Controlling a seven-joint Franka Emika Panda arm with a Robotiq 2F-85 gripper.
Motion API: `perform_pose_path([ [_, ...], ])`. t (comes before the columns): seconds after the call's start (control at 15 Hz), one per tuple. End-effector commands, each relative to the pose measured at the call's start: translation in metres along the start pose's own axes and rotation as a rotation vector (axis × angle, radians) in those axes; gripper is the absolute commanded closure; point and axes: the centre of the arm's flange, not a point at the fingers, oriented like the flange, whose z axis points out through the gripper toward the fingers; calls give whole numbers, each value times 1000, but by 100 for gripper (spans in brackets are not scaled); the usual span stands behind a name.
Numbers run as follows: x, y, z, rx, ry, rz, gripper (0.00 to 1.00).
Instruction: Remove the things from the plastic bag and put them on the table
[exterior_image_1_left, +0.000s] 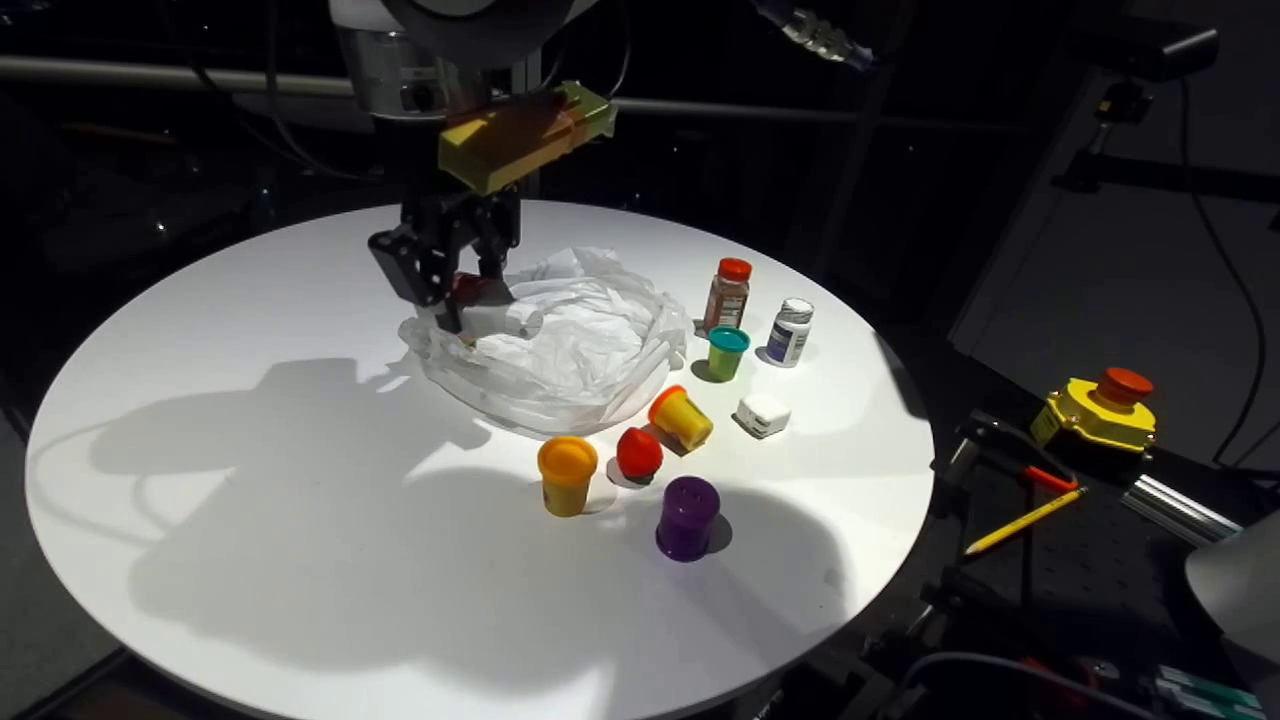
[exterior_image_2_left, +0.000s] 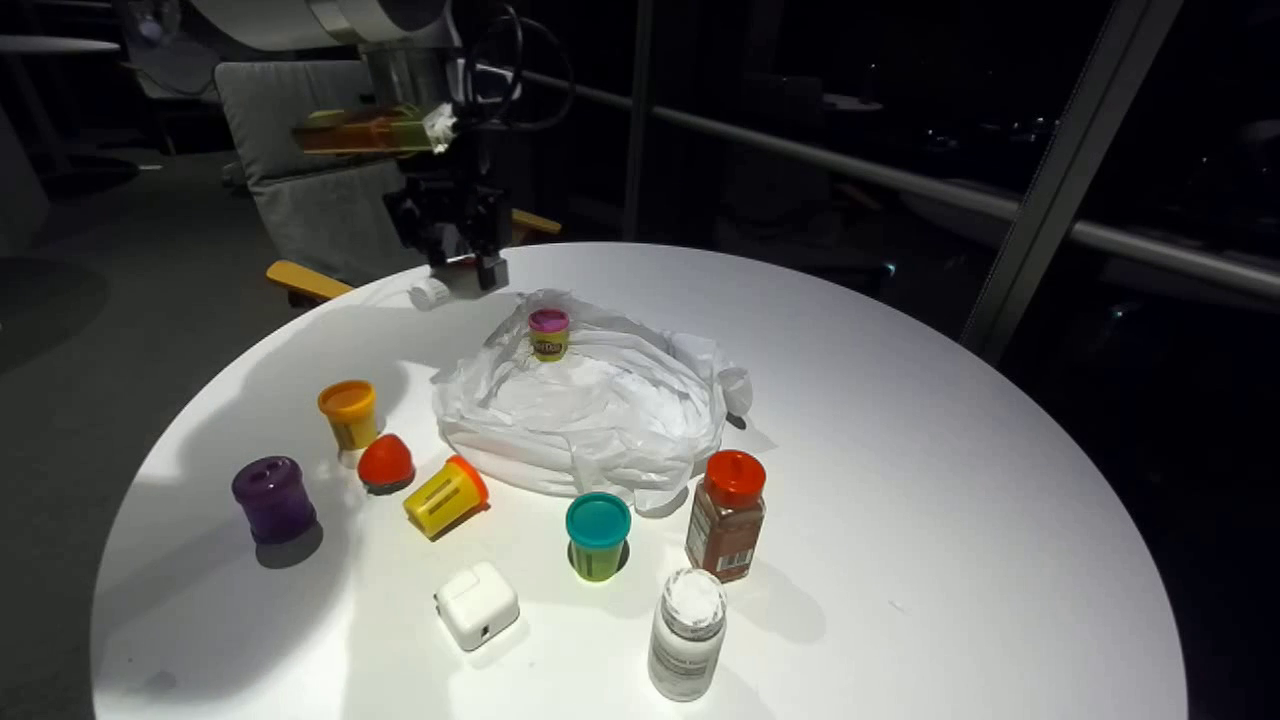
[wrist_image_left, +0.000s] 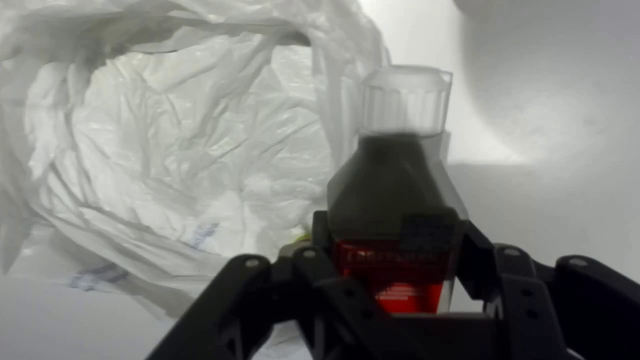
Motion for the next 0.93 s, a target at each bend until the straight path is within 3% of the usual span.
perform_pose_path([
  [0.0,-12,-45,12,51,21,-76,66],
  [0.33,-6,-71,58,145,111,-73,66],
  [0.6,-6,-75,82,155,160,-70,66],
  [0.67,-8,-75,86,146,153,-81,35],
  [0.73,-10,-75,88,137,145,-86,15],
  [0.87,-13,-70,80,118,130,-95,2],
])
